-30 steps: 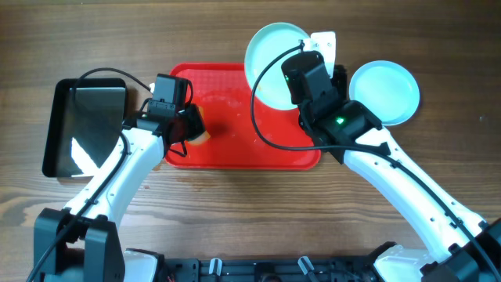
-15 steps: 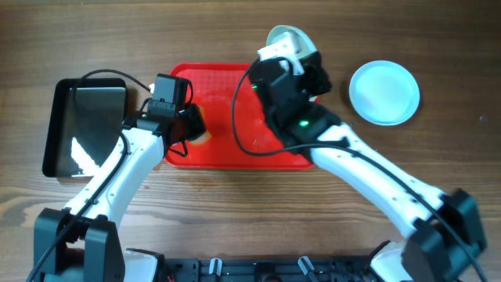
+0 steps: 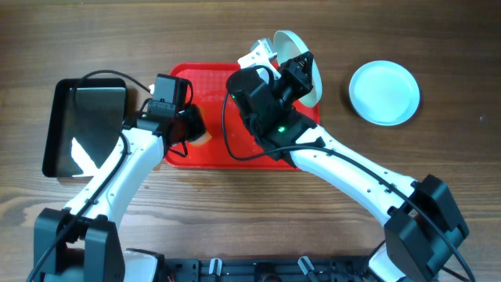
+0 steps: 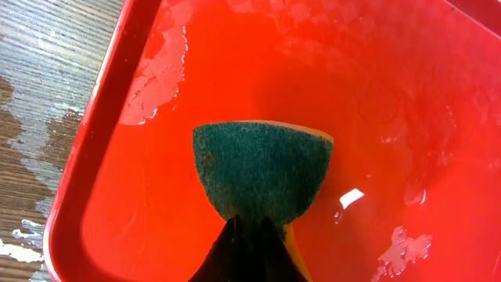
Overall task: Clean dirty plates on tray and stack at the side
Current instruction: 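Lift the cleaned plate off the tray with the right gripper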
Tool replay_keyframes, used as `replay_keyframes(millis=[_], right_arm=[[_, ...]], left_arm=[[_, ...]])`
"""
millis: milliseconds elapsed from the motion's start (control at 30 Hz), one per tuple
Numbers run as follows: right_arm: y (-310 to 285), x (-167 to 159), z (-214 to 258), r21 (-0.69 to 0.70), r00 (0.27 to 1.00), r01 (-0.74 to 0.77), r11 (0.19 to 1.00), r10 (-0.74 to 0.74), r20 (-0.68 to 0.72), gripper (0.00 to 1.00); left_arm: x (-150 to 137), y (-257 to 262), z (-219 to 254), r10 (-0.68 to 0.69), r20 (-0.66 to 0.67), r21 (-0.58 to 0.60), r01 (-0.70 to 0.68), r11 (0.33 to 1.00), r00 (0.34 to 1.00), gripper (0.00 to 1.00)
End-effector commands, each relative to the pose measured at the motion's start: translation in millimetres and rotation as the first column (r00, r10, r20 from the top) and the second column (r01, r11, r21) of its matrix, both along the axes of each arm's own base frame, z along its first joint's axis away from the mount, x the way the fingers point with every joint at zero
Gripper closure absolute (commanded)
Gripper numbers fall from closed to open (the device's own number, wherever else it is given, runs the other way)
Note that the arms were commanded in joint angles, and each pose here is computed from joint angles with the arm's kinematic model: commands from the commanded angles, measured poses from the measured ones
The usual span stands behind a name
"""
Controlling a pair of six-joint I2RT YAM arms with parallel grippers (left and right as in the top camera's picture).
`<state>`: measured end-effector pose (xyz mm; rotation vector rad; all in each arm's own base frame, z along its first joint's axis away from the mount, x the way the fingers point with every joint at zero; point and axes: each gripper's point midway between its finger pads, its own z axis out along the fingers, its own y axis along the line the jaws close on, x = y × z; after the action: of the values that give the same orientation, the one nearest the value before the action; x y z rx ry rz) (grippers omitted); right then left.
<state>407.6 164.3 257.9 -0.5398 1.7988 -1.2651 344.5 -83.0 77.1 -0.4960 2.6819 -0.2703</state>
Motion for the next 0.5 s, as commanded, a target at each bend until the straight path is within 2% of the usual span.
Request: replay_keyframes(millis=[0,300,400,467], right_arm=[[2.2,-2.5,5.3,-0.008,1.0,0.018,1.0,-0.018,0.019,0.96],[-15.4,-6.0,-7.6,0.163,0.991,0.078,0.984,-0.095,0.097,0.96],[-8.9,-6.7,-21.8,0.238,0.998,0.027,0.971,-0.038,0.045,0.96],[-13.0,-7.9,-12.9,0.251,0.997,0.027,0.968,-0.043,0.058,0.96]], left_arm=[[-0.8,-2.4,-3.7,0.003,-0.01,-0.013,-0.003,1.0,1.0,0.96],[0.1,-2.7,-3.3,0.002,-0.006,-0.015,-0.002,1.0,1.0,0.96],[0.1,-2.7,-3.3,0.002,-0.006,-0.015,-0.002,1.0,1.0,0.96],[0.1,-2.6,-3.3,0.002,-0.006,-0.014,-0.002,1.0,1.0,0.96]])
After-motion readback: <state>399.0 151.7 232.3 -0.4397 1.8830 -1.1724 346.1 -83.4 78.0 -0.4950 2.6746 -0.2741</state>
